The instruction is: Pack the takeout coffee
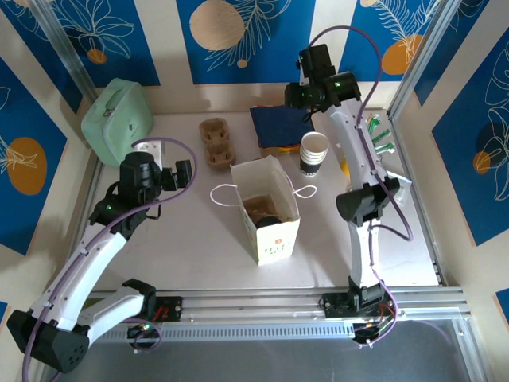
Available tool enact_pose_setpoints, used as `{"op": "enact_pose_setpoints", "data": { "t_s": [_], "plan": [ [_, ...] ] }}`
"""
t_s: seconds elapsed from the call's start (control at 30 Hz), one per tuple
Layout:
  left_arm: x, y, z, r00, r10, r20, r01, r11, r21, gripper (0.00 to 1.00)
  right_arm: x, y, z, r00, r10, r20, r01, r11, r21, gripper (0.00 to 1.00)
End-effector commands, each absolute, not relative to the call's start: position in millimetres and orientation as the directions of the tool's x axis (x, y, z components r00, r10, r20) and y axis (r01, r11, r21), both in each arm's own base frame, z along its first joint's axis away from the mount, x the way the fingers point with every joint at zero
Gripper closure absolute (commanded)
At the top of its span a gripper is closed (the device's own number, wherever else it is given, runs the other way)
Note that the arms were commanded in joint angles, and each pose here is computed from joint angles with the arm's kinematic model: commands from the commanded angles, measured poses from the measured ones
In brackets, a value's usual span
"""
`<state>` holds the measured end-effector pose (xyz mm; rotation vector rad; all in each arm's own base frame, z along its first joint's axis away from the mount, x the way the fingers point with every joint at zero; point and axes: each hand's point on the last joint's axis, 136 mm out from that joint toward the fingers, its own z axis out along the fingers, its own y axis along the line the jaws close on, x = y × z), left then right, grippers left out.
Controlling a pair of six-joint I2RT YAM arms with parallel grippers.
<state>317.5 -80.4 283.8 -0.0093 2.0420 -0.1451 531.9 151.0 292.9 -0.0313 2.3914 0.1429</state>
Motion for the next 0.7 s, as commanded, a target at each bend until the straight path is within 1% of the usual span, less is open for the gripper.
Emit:
{"op": "enact_pose_setpoints", "data": {
  "t_s": [0.0,0.2,0.37,0.47,0.5,0.67],
  "plan": [
    [317.7,-72.6,294.1,-0.448,-0.085,-0.890,0.027,0.994,-0.109,0.01,555.4,157.2,286.0,-0.715,0.077,-0.695,-0.066,0.982,0.177,0.48],
    [317.7,-70.5,291.2,-0.457,-0.085,-0.886,0.013,0.995,-0.102,0.01,586.1,165.9,245.7,-0.720,0.059,-0.692,-0.079,0.983,0.166,0.46],
    [317.1,-75.1,282.1,-0.489,-0.079,-0.869,0.030,0.994,-0.108,0.00,600.9,178.1,219.6,-0.726,0.068,-0.685,-0.085,0.979,0.187,0.45],
    [315.5,-74.3,276.8,-0.507,-0.070,-0.859,0.028,0.995,-0.098,0.00,607.3,185.0,201.7,-0.725,0.034,-0.688,-0.090,0.986,0.143,0.44],
    [315.2,-74.1,275.6,-0.509,-0.068,-0.858,0.028,0.995,-0.096,0.00,609.3,187.7,196.0,-0.726,0.026,-0.687,-0.092,0.987,0.135,0.42],
    [317.0,-77.5,275.1,-0.509,-0.075,-0.857,0.038,0.993,-0.110,0.00,617.4,193.0,173.2,-0.729,0.011,-0.685,-0.086,0.991,0.107,0.40]
  ]
}}
